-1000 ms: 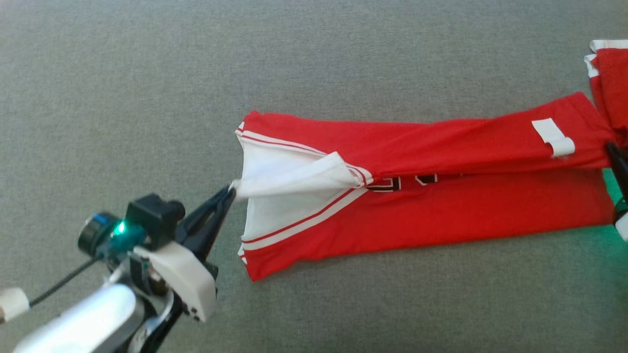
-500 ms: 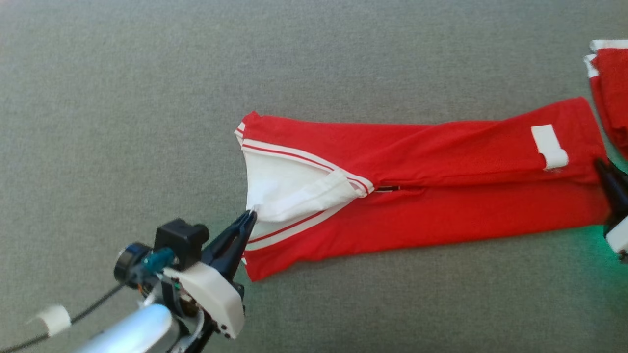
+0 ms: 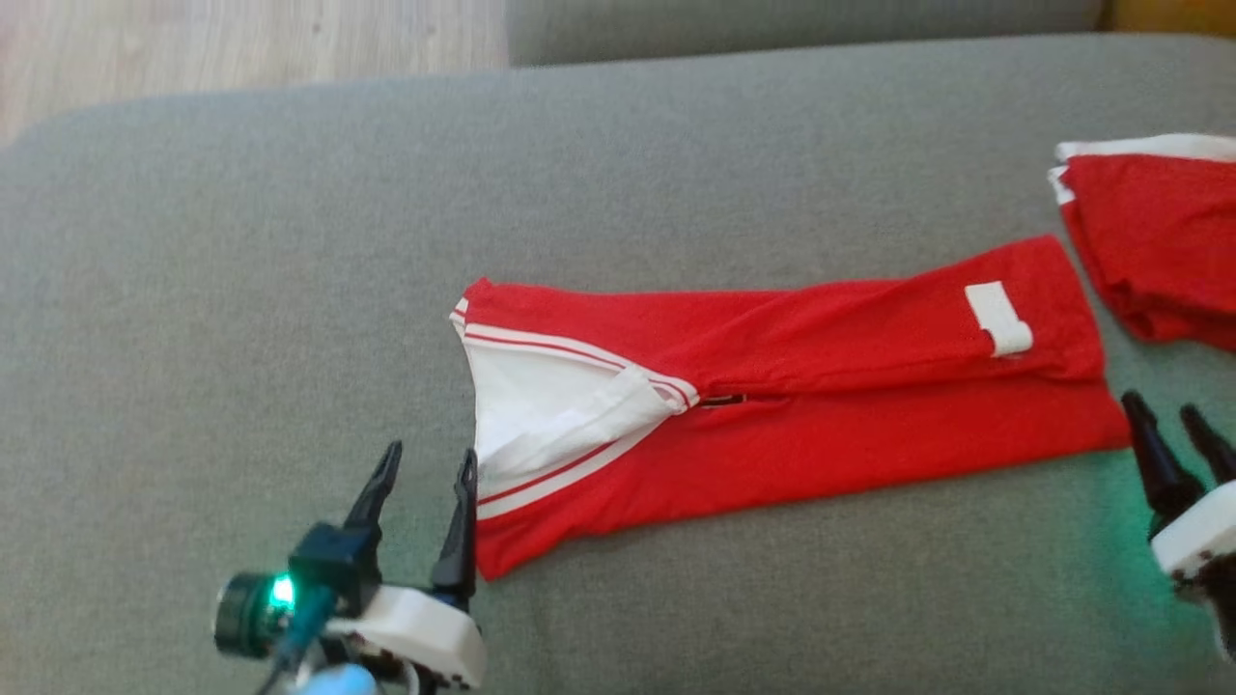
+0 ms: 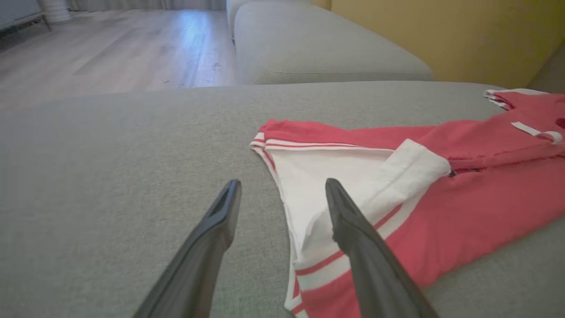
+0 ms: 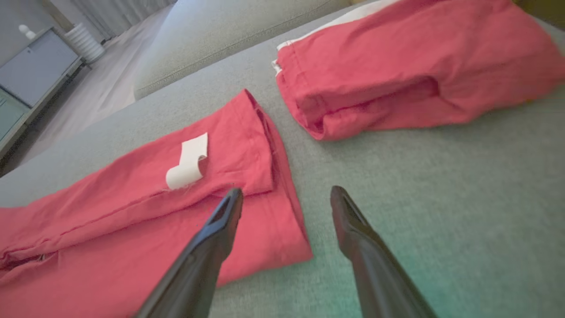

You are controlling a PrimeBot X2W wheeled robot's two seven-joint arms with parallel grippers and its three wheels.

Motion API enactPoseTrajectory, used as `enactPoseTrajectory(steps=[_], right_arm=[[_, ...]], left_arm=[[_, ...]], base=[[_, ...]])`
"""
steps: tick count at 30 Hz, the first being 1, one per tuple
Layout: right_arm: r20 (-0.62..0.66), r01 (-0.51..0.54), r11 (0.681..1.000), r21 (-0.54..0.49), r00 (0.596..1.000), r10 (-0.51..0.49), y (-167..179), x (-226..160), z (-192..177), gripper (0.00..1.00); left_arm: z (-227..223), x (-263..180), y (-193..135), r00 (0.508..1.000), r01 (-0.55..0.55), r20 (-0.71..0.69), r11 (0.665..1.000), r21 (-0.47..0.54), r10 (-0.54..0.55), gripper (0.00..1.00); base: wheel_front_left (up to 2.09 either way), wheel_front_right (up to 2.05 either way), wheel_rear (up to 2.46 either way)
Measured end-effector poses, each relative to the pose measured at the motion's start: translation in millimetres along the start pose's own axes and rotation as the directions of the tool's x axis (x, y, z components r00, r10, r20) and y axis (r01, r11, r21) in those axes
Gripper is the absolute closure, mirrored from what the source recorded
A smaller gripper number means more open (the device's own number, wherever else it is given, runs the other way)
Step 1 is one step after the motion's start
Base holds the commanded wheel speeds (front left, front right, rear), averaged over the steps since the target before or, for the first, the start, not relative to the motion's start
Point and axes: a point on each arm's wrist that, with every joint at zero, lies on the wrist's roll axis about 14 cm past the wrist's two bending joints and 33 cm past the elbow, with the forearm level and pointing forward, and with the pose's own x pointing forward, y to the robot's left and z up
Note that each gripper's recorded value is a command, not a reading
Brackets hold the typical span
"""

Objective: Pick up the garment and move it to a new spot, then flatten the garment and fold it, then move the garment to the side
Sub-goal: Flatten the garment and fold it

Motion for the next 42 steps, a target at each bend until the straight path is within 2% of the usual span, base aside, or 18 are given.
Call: enactPoseTrajectory(steps=[4,8,17,22,27,28,29,31,37,42], right_arm=[[0.021,0.025,0.999,0.041,0.999,-0.026,2.4,-8.4,-7.8,0.00],[0.029,0.045,0.998,0.052,0.998,-0.047,4.9,-8.4,-11.0,0.00],[0.029,0.064,0.998,0.021,0.998,-0.064,19.5,31.0,9.2,0.00],[-0.064,0.132,0.991,0.002,0.989,-0.131,5.4,46.2,-5.2,0.00],[-0.138,0.146,0.989,-0.017,0.980,-0.146,4.3,50.6,-16.6,0.01],[-0.145,0.143,0.990,-0.016,0.979,-0.144,5.4,51.0,-16.6,0.19],[-0.150,0.142,0.990,-0.015,0.978,-0.143,5.8,51.0,-17.2,0.55],[-0.159,0.136,0.991,-0.007,0.978,-0.135,8.1,51.0,-17.6,1.00],[-0.158,0.107,0.994,0.010,0.982,-0.104,16.7,49.4,-16.5,1.00],[-0.127,0.112,0.994,-0.016,0.986,-0.113,7.5,39.4,-14.9,1.00]], left_arm=[[9.7,-7.9,-7.6,0.995,-0.059,0.080,0.998,-0.014,0.060,0.00],[18.6,-16.6,-19.6,0.987,-0.075,0.142,0.997,-0.006,0.075,0.00],[17.3,-33.9,-19.9,0.971,-0.135,0.204,0.990,0.041,0.124,0.00],[16.0,-34.2,-9.4,0.965,-0.171,0.213,0.984,0.051,0.156,0.00],[19.6,-34.9,-4.7,0.958,-0.189,0.231,0.981,0.052,0.172,0.00],[19.5,-35.1,-4.2,0.957,-0.191,0.231,0.980,0.052,0.174,0.00],[18.4,-35.3,-4.7,0.958,-0.187,0.230,0.981,0.054,0.170,0.00],[13.7,-36.4,-5.7,0.960,-0.187,0.218,0.981,0.046,0.173,0.00],[9.8,-36.4,-6.6,0.964,-0.180,0.211,0.982,0.056,0.164,0.00],[13.9,-33.5,-8.8,0.963,-0.165,0.224,0.984,0.063,0.147,0.00]], base=[[0.00,0.00,0.00],[0.00,0.00,0.00],[0.00,0.00,0.00],[0.00,0.00,0.00],[0.00,0.00,0.00],[0.00,0.00,0.00],[0.00,0.00,0.00],[0.00,0.00,0.00],[0.00,0.00,0.00],[0.00,0.00,0.00]])
